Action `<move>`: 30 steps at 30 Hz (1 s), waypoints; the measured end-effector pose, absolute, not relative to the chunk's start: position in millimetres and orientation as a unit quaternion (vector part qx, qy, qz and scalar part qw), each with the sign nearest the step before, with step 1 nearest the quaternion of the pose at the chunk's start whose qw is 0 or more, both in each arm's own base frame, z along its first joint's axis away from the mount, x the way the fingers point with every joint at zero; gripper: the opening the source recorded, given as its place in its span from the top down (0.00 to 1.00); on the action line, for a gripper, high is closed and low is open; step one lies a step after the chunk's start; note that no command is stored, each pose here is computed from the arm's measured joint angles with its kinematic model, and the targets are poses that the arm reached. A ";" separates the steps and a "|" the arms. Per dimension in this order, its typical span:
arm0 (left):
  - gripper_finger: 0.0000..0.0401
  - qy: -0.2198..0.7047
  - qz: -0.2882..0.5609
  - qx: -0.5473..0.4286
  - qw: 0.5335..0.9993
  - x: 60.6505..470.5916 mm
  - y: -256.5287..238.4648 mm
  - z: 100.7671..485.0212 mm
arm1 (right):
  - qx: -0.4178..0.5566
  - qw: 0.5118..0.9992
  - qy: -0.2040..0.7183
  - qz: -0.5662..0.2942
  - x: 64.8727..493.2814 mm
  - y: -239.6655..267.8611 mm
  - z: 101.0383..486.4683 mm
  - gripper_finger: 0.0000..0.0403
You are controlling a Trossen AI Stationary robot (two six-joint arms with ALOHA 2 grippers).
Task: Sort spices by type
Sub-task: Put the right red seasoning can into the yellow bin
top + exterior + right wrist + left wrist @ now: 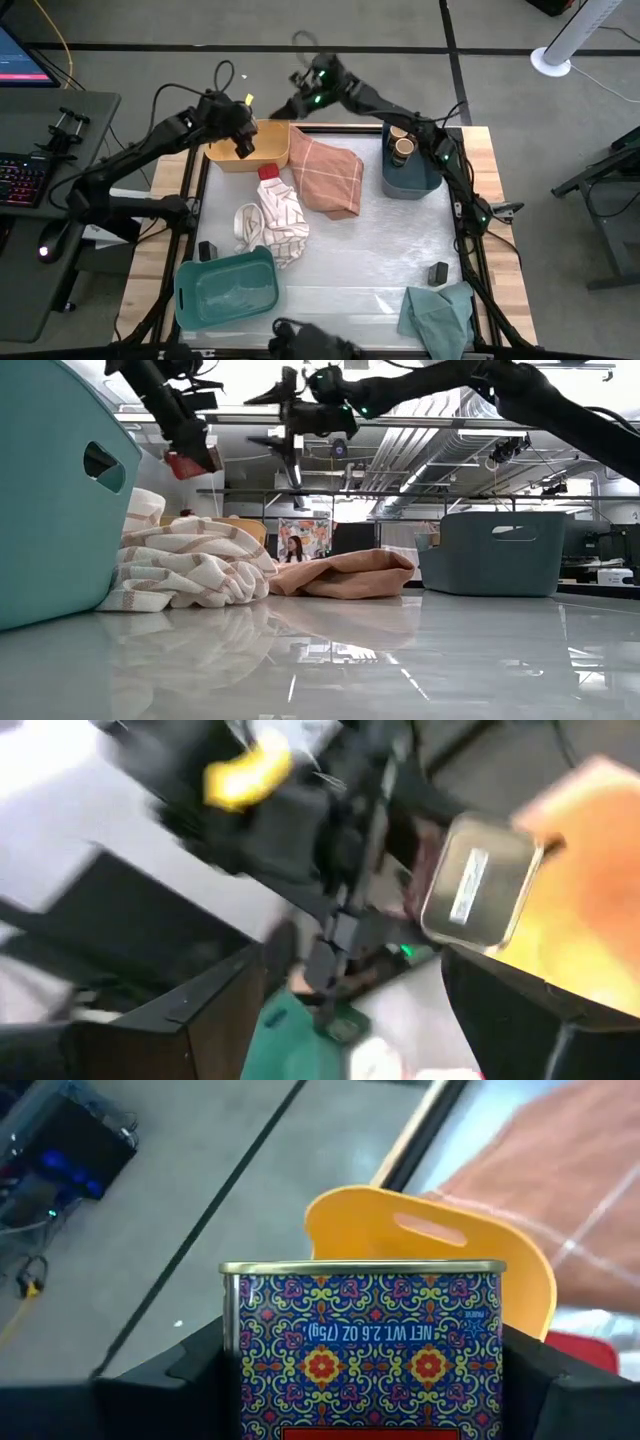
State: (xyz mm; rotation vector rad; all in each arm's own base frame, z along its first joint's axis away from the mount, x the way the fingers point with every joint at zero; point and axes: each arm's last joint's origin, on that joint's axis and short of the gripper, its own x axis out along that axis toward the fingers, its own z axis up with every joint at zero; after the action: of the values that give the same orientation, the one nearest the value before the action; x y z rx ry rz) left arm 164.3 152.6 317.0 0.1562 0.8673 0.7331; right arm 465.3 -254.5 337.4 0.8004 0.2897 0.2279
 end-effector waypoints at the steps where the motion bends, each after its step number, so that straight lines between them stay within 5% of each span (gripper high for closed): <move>1: 0.33 0.417 0.343 0.082 0.837 167.1 152.9 315.1 | 0.385 0.906 0.153 0.086 468.4 -248.5 332.9 0.26; 9: 0.32 0.421 0.300 0.133 0.846 189.1 149.3 309.2 | 0.354 0.916 0.166 -0.089 472.2 -245.5 321.3 0.26; 30: 0.32 0.407 0.289 0.188 0.846 211.7 144.6 306.4 | 0.352 0.911 0.194 -0.090 479.5 -227.0 315.3 0.26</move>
State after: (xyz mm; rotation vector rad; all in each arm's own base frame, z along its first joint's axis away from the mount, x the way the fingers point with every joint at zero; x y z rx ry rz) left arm 211.7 144.6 306.4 0.3973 0.8582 0.6107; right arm 479.5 -227.0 315.3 0.7265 0.3993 -0.1851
